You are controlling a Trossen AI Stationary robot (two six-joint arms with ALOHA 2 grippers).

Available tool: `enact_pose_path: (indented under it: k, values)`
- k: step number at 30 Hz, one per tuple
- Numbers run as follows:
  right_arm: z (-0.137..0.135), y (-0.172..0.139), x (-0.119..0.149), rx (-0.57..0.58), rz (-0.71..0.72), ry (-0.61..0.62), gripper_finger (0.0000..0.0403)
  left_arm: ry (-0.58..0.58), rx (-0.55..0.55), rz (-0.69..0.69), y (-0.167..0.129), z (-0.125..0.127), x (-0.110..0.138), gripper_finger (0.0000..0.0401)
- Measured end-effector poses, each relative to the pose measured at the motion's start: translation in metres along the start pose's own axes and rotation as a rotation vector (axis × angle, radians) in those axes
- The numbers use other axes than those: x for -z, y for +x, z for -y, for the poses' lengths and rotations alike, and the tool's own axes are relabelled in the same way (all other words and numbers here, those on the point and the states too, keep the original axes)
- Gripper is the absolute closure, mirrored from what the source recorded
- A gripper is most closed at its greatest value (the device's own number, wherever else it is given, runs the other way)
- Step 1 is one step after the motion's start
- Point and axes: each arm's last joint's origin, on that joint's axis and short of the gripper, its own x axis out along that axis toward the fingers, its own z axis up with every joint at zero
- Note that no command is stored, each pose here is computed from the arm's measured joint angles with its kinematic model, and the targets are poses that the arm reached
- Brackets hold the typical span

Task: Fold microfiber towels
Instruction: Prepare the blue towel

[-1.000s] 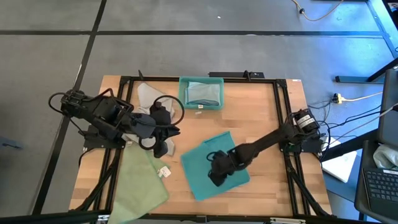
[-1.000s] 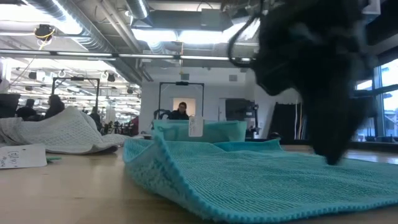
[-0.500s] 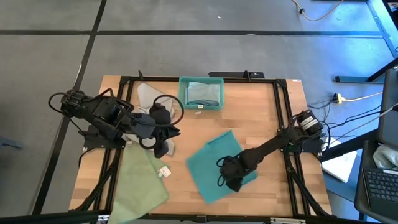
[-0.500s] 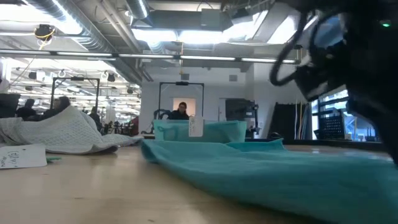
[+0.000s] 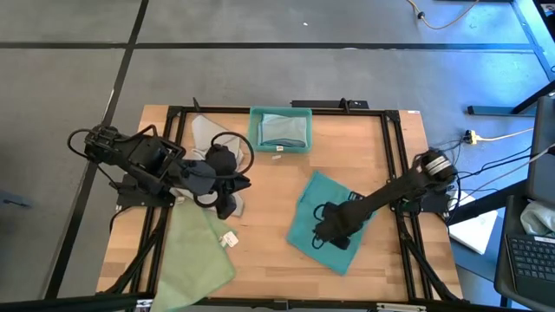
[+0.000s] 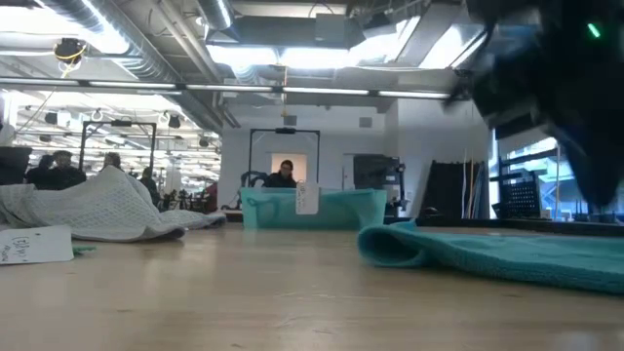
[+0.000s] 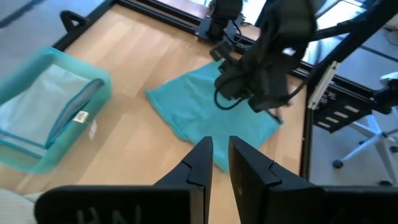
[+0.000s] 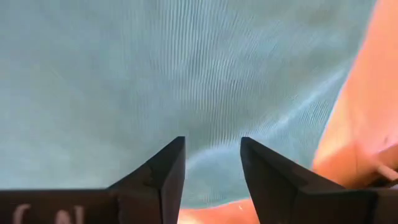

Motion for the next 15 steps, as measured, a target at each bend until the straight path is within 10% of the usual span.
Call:
enact_pose_path:
  k: [7,15]
  values:
    - [-0.013,-0.044,-0.013,-0.381,0.283,0.137,0.0244,0.026,-0.039,0.011,0.004,-0.007,-0.005,0.0358]
    - [-0.034,-0.035,-0.027,-0.493,0.318,0.257,0.0244,0.079,-0.033,-0.002,0.004,-0.008,-0.005,0.0358]
